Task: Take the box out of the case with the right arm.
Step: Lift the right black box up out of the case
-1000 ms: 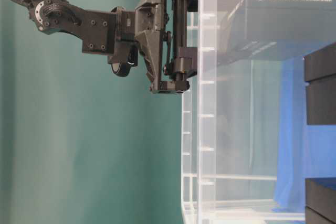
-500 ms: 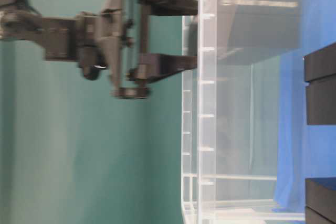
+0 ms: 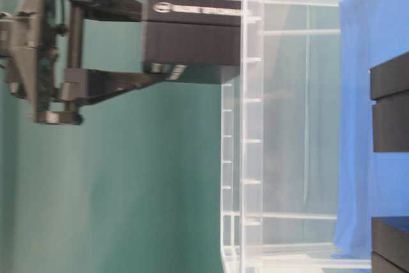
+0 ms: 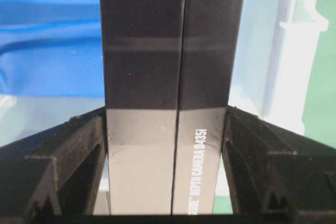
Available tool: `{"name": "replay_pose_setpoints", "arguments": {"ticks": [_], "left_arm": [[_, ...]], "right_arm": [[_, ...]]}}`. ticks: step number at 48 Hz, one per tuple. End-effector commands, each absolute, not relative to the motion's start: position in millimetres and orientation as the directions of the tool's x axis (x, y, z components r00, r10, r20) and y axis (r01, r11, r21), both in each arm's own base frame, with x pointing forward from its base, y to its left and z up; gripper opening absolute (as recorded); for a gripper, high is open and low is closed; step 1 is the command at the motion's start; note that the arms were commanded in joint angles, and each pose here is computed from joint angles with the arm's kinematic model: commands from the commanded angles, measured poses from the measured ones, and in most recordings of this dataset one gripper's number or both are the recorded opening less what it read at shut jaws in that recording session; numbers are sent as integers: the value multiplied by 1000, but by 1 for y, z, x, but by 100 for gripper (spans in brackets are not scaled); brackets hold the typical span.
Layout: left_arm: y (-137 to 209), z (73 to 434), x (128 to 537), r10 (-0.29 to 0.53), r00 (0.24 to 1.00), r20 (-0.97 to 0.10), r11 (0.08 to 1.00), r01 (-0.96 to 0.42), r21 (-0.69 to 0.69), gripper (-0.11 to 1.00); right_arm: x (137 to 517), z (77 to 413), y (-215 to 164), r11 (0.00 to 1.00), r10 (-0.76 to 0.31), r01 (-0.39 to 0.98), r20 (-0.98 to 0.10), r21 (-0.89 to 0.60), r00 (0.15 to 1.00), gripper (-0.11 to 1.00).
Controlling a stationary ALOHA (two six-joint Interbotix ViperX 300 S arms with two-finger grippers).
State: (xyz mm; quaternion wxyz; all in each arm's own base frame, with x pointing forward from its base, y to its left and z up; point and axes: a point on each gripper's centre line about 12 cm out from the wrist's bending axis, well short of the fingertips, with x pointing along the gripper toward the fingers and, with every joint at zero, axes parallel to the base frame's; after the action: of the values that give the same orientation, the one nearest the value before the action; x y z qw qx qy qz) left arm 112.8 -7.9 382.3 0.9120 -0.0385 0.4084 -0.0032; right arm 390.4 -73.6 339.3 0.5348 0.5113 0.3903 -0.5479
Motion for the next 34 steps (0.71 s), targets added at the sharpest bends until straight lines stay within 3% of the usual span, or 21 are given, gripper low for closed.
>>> {"name": "replay_pose_setpoints", "arguments": {"ticks": [1,13,34], "left_arm": [[-8,387,116,-33,677,-735,997,-30,-73,2],[-8,387,116,-33,676,-736,997,-31,-74,2],[-8,386,116,-33,674,-738,997,-33,-74,2]], "right_arm": [[382,373,-69,-119,-198,976,-968,182,156,65],[380,392,-63,-115,-195,975,-967,188,163,65],[382,394,-61,-115,-193,978,-970,174,150,65]]}}
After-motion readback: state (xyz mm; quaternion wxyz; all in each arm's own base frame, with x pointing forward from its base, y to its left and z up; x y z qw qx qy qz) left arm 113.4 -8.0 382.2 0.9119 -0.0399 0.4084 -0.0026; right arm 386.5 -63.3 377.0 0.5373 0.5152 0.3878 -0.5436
